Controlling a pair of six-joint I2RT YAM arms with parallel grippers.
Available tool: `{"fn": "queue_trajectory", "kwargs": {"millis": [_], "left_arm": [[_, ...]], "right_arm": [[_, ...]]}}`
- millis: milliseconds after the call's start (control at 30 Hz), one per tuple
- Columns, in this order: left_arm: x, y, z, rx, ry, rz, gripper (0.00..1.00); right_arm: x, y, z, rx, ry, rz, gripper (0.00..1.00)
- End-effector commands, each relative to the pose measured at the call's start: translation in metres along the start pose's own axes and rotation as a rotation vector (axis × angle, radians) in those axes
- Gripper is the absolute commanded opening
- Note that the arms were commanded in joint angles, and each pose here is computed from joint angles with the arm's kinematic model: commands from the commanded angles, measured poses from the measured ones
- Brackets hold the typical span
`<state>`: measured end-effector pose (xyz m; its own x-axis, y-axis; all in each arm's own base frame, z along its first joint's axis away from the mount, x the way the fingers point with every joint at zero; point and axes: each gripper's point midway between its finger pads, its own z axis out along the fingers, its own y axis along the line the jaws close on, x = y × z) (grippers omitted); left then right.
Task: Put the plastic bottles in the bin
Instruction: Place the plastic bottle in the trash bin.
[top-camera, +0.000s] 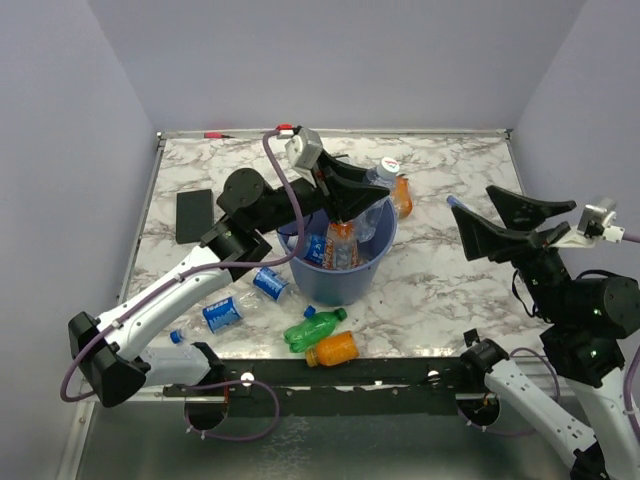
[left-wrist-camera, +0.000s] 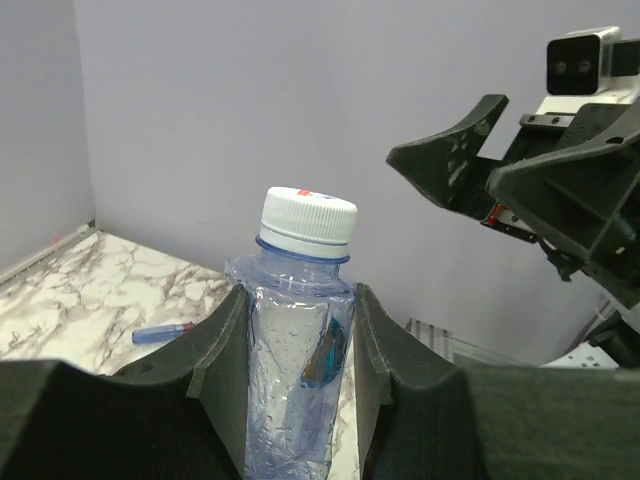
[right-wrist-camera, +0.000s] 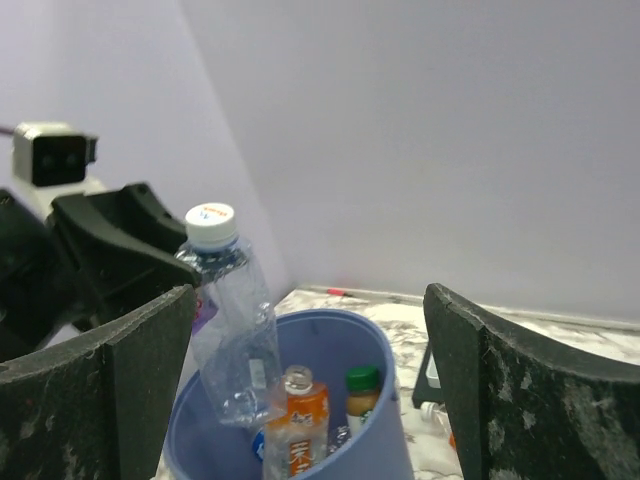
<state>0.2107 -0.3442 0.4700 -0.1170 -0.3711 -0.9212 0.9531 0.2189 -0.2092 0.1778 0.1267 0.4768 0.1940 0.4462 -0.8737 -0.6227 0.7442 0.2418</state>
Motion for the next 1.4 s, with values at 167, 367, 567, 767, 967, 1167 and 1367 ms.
{"fn": "queue_trajectory", "kwargs": {"millis": [167,367,567,767,967,1167,1367], "left_arm": [[0.048,0.048,0.020,-0.223,0.062,0.040,0.00],[0.091,0.083,0.014,-0.427,0.103,0.041,0.00],[0.116,0.114,-0.009,-0.634,0.105,0.060,0.00],[0.121,0.130,-0.034,-0.768,0.078,0.041,0.00],[0.131,0.112,-0.025,-0.659,0.107,-0.005,0.06],[0.115,0.101,-0.032,-0.644,0.083,-0.012,0.22],[0.078,0.078,-0.040,-0.581,0.008,-0.024,0.98]], "right_arm": [[0.033,-0.062,-0.025,0.331,0.017,0.066,0.98],[0.052,-0.068,-0.030,0.354,0.031,0.099,0.98],[0.074,-0.071,-0.026,0.361,0.095,0.122,0.98],[0.082,-0.071,-0.024,0.356,0.117,0.123,0.98],[0.088,-0.071,-0.021,0.352,0.138,0.125,0.98],[0.085,-0.070,-0.022,0.353,0.140,0.120,0.98],[0.085,-0.070,-0.021,0.352,0.143,0.120,0.98]]}}
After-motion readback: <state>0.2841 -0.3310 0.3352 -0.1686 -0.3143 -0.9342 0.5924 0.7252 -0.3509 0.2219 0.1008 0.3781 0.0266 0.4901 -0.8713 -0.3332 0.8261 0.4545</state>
